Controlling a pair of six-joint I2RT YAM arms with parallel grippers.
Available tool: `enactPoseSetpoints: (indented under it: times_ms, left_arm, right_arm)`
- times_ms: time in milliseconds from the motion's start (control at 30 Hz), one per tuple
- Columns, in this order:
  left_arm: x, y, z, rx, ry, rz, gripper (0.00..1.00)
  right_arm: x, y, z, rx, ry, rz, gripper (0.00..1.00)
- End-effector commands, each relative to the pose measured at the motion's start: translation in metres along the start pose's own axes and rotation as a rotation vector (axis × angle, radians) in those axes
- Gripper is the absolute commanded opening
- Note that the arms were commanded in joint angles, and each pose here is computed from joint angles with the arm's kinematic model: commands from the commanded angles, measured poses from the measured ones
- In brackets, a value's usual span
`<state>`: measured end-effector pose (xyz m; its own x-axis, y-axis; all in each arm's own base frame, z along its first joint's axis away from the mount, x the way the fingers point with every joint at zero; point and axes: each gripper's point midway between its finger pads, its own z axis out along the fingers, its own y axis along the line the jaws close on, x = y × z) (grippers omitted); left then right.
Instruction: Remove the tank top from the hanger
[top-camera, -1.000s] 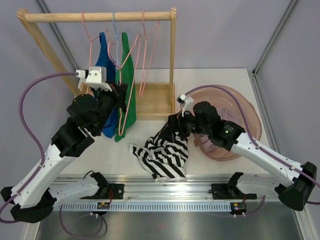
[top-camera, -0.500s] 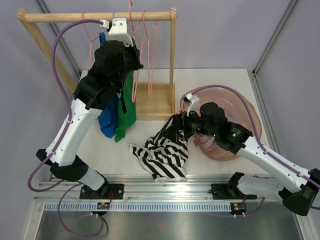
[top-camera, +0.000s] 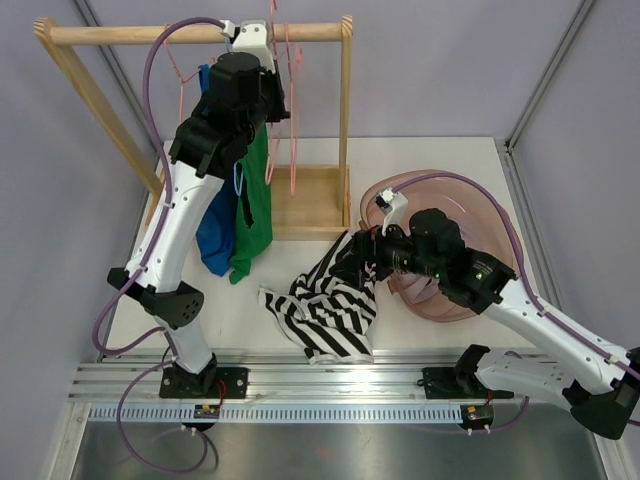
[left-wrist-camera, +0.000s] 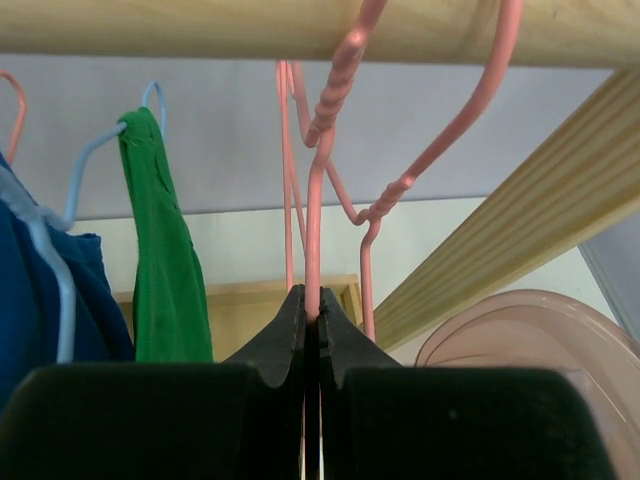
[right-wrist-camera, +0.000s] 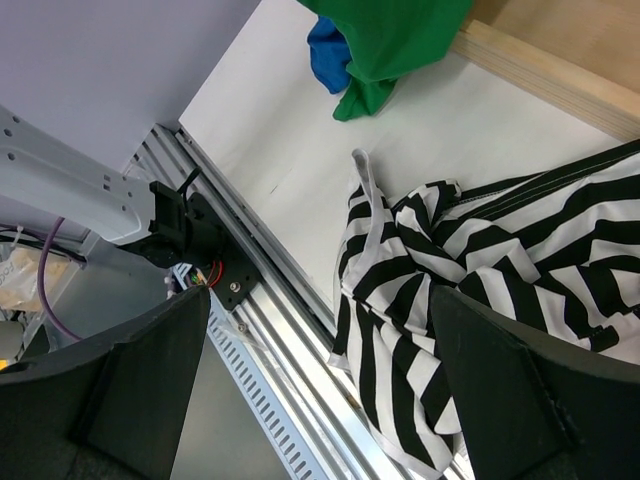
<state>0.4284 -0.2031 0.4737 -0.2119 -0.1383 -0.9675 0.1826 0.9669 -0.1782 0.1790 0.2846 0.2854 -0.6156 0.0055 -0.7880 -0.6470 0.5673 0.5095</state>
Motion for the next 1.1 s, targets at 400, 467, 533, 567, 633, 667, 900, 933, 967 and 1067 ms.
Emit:
enactPoseSetpoints:
  times_ms: [400,467,533,567,633,667,900,933,967,1067]
  left_arm:
    - [-0.021,-0.002,-0.057,0.075,-0.022,-0.061,0.62]
    - [-0.021,0.001,-0.068,0.076,-0.025,-0.071,0.72]
    - [-0.034,0.005,-0.094,0.089,-0.067,-0.090,0.84]
    - [-0.037,0.006,-0.103,0.095,-0.080,-0.095,0.99]
    - [-0.034,0.009,-0.115,0.104,-0.081,-0.096,0.99]
    - [-0.042,0.013,-0.132,0.112,-0.109,-0.103,0.99]
    - [-0.041,0.038,-0.188,0.094,-0.149,-0.121,0.99]
    - [-0.029,0.043,-0.187,0.075,-0.127,-0.116,0.99]
    - [-0.032,0.052,-0.203,0.061,-0.157,-0.127,0.99]
    - [-0.014,0.063,-0.210,0.026,-0.135,-0.121,0.99]
  right_arm:
    - [0.015,-0.037,0.041,0.126,0.067,-0.063,0.99]
    - [0.027,-0.055,0.056,0.192,0.108,-0.058,0.99]
    - [0.035,-0.065,0.066,0.233,0.134,-0.071,0.99]
    - [0.043,-0.078,0.074,0.283,0.159,-0.075,0.99]
    - [0.050,-0.086,0.082,0.323,0.183,-0.081,1.00]
    - [0.059,-0.096,0.088,0.358,0.211,-0.084,1.00]
    - [0.111,-0.115,0.107,0.459,0.403,-0.078,0.99]
    - [0.119,-0.112,0.109,0.454,0.428,-0.082,0.99]
    - [0.132,-0.112,0.111,0.448,0.467,-0.070,1.00]
    - [0.163,-0.109,0.114,0.417,0.539,-0.042,1.00]
